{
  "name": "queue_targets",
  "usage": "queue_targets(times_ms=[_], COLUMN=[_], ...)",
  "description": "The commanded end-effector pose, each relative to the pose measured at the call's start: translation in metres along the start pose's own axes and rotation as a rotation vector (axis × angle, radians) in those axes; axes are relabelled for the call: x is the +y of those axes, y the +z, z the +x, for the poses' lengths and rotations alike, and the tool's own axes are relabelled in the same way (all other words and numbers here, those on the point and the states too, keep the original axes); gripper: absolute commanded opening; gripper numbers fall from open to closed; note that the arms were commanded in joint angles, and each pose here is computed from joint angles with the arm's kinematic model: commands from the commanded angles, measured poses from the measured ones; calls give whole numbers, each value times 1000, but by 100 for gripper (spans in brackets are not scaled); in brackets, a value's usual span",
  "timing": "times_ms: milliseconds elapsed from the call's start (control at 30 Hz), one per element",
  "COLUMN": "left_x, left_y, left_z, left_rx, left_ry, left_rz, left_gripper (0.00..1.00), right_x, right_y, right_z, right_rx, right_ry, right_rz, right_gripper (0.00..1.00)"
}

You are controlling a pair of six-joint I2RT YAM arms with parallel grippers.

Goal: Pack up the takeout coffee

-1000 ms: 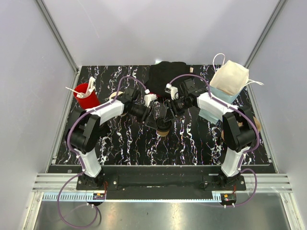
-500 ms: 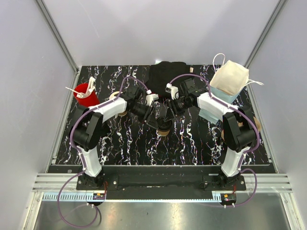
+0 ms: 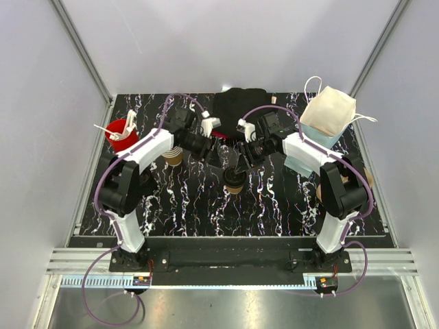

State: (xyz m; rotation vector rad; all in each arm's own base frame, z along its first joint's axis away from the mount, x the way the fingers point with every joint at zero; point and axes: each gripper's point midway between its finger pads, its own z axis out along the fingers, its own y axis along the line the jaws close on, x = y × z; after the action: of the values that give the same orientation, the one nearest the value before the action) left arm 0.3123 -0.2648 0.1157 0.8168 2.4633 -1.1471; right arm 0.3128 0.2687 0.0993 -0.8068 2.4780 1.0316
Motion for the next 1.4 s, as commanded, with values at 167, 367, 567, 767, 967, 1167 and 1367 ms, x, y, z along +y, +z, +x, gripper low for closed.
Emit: queue_targets(times_ms=[167, 367, 567, 767, 967, 1167, 1367], left_x=[-11, -17, -27, -34, -49, -64, -58], left_y=[-35, -51, -90, -123, -152, -201, -239], left_z=[-34, -45, -62, -62, -58, -53, -28], left_rx=[-116, -144, -206, -265, -314, -402, -474], left_ry=[128, 157, 210, 235, 270, 346, 362], left_rz=[-56, -67, -94, -123, -141, -255, -416], left_gripper=[69, 74, 88, 99, 99, 99, 99], right_x=[6, 7, 31, 68, 74, 77, 73], right_y=[-32, -47, -83, -115, -128, -124, -104], right_z=[-29, -41, -66, -57, -34, -17, -13], right_rx=[-71, -92, -162, -140, -77, -21, 13], right_ry=[-116, -164, -305, -494, -644, -775, -881], right_rz=[116, 161, 180, 85, 71, 79, 131], right_gripper=[57, 69, 81, 90, 100, 100, 94])
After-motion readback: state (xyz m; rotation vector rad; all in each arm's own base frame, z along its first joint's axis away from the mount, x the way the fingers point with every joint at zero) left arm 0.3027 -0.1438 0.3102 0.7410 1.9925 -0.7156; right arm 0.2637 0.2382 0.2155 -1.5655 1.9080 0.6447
